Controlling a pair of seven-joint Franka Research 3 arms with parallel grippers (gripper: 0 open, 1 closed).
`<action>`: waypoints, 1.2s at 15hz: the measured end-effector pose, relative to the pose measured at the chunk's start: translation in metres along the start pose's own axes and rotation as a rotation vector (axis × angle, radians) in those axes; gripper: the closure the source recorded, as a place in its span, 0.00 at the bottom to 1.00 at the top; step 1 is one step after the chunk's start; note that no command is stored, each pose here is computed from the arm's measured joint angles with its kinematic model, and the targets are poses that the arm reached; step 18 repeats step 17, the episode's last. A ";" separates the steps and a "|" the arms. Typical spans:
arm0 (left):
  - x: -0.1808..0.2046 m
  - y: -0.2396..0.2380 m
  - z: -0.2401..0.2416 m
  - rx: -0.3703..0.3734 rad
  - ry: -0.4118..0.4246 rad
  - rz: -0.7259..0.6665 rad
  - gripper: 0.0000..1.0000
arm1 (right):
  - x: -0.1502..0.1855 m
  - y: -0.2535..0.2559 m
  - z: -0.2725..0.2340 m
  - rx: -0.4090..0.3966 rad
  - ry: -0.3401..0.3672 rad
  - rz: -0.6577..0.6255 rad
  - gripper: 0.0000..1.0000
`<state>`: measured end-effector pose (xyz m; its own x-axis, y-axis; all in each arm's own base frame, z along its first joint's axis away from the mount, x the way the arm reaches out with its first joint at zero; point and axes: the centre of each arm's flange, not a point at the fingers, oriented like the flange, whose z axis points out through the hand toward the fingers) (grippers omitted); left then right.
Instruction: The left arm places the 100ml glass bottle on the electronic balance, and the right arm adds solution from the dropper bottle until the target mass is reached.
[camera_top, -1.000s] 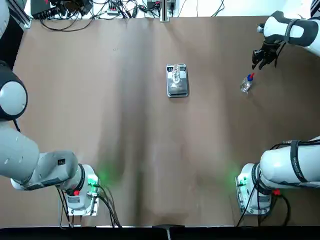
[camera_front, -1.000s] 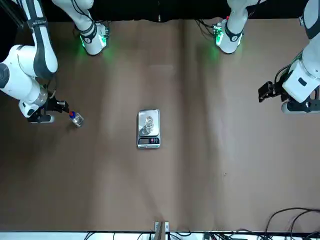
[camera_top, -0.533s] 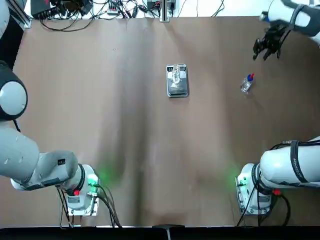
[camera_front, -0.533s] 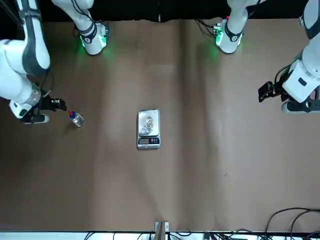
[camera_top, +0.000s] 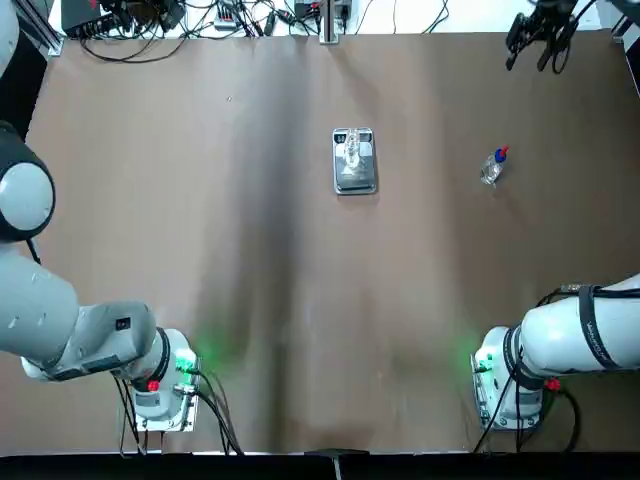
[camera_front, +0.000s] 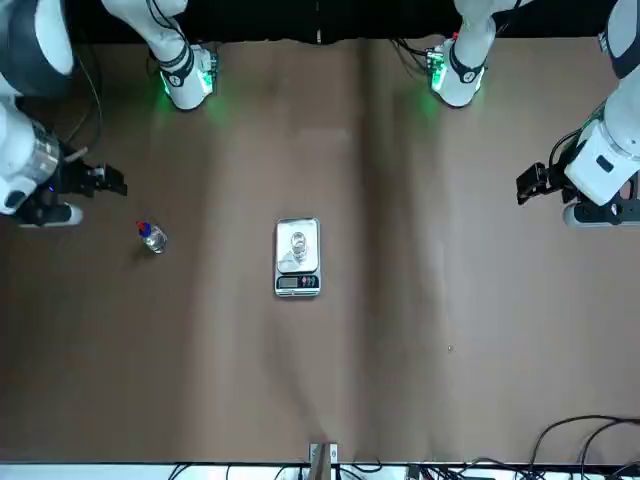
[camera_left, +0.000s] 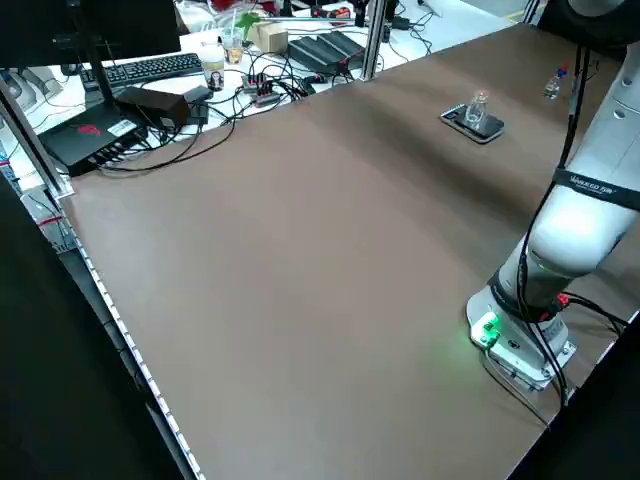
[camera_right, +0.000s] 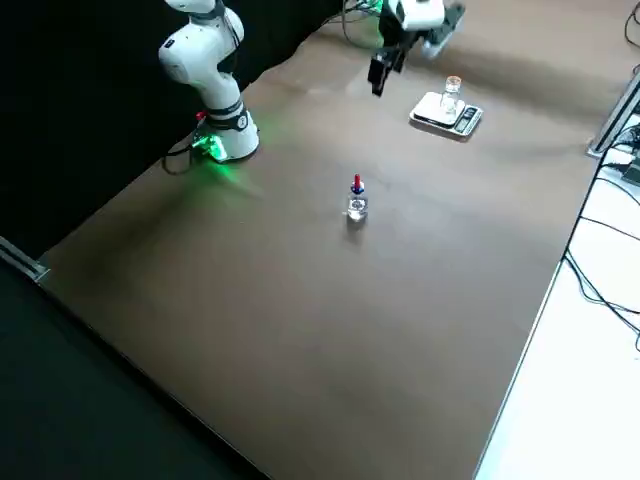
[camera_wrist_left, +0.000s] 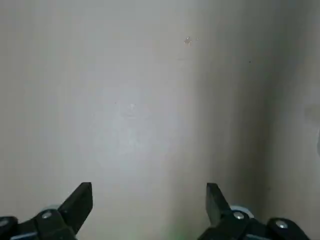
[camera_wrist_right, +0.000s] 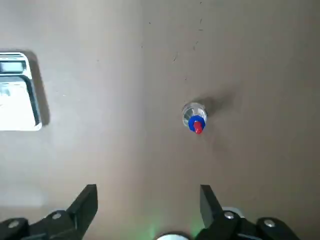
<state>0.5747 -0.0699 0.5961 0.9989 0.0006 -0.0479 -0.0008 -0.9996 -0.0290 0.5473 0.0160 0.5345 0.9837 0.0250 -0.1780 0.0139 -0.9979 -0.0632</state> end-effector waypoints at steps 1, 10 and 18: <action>0.000 0.000 0.000 0.000 0.000 0.000 0.00 | -0.008 -0.005 -0.026 -0.001 0.007 0.004 0.05; 0.000 -0.001 0.000 0.006 0.001 0.007 0.00 | -0.027 -0.008 -0.073 -0.001 0.055 0.005 0.00; 0.000 0.000 0.000 0.014 0.005 0.008 0.00 | -0.024 -0.001 -0.073 -0.001 0.071 0.021 0.00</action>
